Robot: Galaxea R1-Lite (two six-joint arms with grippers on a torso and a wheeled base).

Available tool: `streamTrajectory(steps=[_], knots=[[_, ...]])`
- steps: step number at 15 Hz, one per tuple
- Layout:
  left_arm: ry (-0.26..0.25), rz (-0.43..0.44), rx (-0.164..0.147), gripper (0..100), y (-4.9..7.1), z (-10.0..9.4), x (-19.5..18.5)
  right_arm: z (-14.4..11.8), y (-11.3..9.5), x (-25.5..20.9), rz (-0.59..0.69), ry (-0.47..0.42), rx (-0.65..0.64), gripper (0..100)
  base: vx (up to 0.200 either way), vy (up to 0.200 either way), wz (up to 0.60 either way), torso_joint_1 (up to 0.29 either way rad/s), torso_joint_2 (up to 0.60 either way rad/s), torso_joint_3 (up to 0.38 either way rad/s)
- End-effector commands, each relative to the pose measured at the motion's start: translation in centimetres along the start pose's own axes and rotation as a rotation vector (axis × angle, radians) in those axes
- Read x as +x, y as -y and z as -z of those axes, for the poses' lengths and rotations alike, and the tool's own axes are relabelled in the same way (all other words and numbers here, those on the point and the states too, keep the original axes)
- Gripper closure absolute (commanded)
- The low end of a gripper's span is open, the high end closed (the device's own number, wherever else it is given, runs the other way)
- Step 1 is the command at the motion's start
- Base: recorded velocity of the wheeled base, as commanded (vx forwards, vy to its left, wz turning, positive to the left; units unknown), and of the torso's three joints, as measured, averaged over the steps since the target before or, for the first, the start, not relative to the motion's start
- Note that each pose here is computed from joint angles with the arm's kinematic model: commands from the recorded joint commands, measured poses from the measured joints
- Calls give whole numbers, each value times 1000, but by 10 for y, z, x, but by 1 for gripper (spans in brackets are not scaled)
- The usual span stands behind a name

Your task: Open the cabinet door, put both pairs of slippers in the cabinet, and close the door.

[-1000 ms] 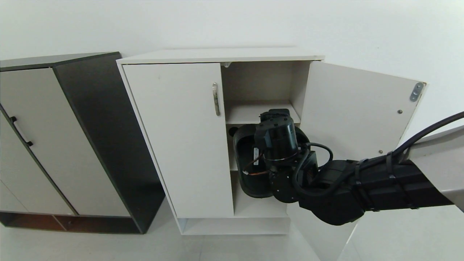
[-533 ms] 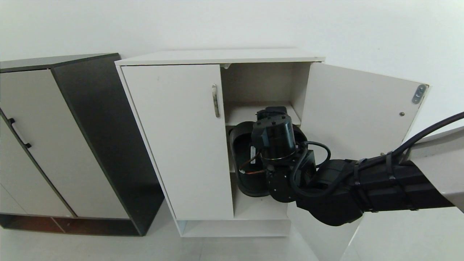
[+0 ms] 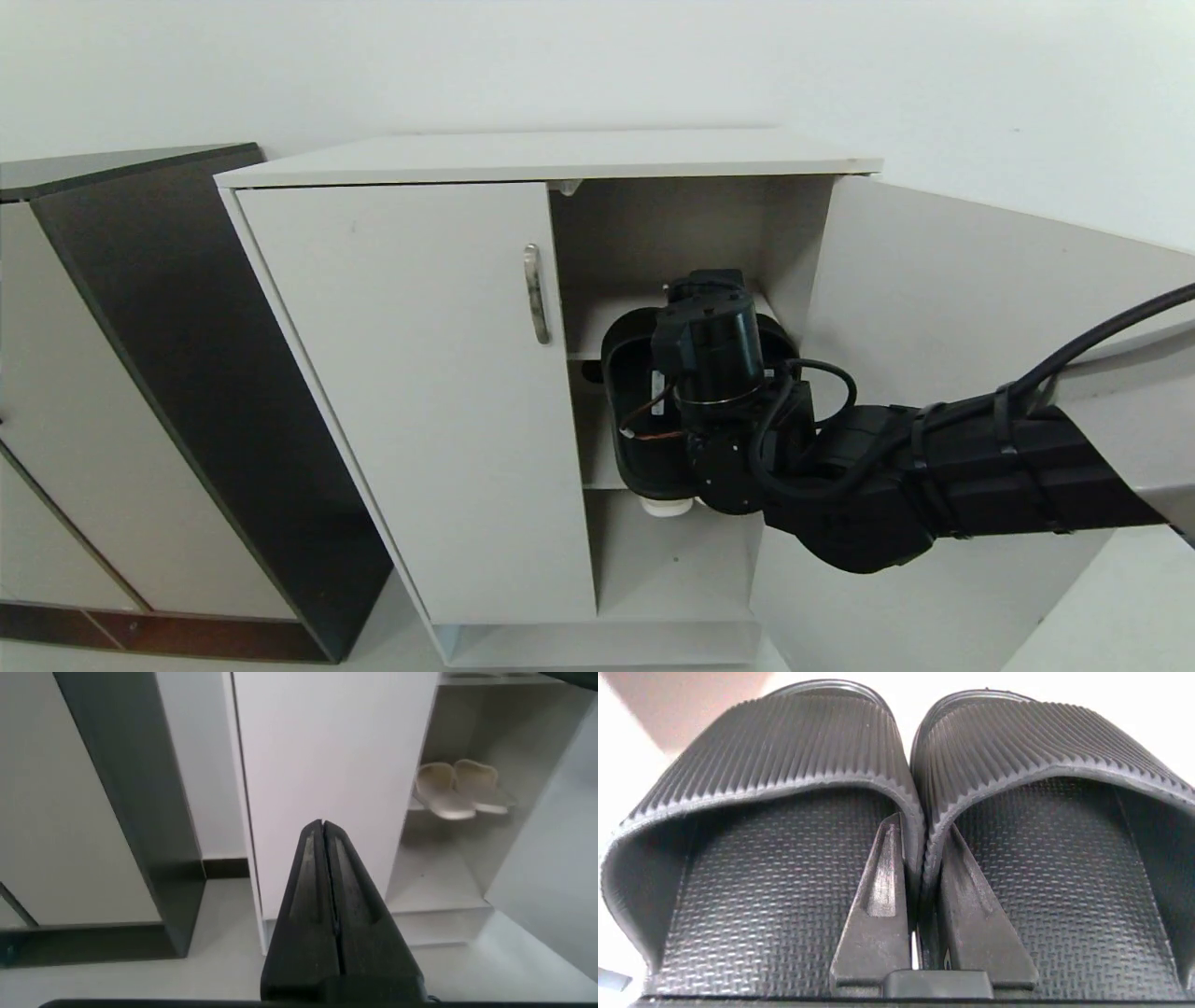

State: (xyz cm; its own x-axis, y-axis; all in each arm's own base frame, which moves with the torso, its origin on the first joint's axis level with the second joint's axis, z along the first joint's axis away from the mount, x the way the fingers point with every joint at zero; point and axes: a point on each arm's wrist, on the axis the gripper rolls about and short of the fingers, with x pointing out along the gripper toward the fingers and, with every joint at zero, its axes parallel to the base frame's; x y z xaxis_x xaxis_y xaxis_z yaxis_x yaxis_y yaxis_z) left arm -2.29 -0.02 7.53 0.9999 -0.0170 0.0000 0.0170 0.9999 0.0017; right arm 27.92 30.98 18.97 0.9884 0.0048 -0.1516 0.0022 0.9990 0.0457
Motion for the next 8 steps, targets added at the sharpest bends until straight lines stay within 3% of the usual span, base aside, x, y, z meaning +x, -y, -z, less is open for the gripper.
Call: streamTrajectory(steps=[1, 3, 8], knots=[[-2, 0, 0, 100, 0, 0, 0, 2, 0, 1, 1, -4, -5, 100, 200, 0, 0, 2, 2, 7], [-2, 0, 0, 100, 0, 0, 0, 9, -2, 4, 3, -14, -15, 100, 200, 0, 0, 0, 2, 0], [-2, 0, 0, 100, 0, 0, 0, 6, -3, 9, 8, -6, -10, 100, 0, 0, 0, 0, 0, 0]])
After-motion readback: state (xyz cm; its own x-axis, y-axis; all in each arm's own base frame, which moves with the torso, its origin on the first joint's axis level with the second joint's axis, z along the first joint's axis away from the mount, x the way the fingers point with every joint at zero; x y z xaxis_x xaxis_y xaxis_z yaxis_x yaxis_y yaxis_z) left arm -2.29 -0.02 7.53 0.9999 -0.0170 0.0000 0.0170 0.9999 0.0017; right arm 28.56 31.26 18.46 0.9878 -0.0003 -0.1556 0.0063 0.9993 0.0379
